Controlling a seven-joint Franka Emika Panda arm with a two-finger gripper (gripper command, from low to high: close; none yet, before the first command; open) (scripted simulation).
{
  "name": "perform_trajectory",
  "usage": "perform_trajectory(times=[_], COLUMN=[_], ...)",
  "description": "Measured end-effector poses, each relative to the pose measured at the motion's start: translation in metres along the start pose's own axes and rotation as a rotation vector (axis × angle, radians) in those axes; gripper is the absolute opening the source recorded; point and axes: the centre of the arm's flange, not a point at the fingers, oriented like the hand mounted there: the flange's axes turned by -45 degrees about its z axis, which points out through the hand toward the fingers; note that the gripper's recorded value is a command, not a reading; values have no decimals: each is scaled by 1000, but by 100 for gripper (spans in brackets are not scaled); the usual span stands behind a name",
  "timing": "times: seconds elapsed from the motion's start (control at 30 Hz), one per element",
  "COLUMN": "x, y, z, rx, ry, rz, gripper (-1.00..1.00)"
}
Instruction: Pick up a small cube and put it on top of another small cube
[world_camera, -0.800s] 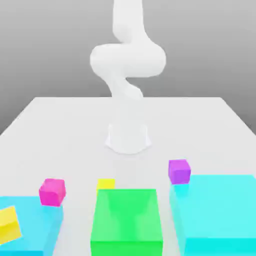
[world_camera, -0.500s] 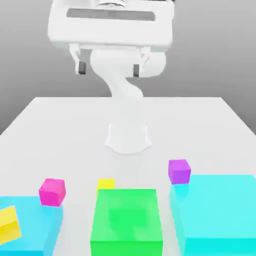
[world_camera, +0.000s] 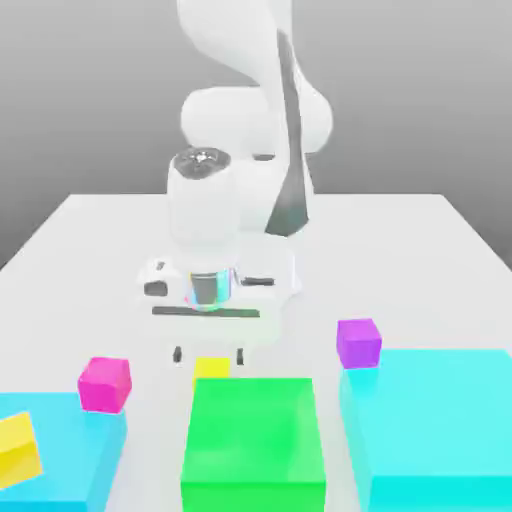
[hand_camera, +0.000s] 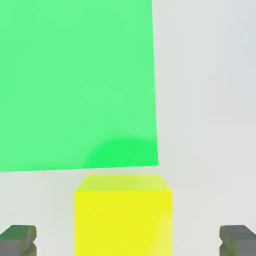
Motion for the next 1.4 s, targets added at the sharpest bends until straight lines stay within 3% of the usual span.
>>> perform_trajectory(times=[0.13,0.17,0.4,0.8,1.17,1.3,1.33,1.4], x=[-4,-5,-4,1,85,89,89,89], y=[-1,-1,-1,3,111,121,121,121], z=[24,28,28,-39,-147,-111,-100,-100], rx=[8,10,10,12,17,16,15,15], ry=[-1,-2,-1,-2,-3,-4,-4,-4], rz=[-1,-2,-1,18,458,495,496,496], gripper=[0,-100,-100,-100,-100,-100,100,100])
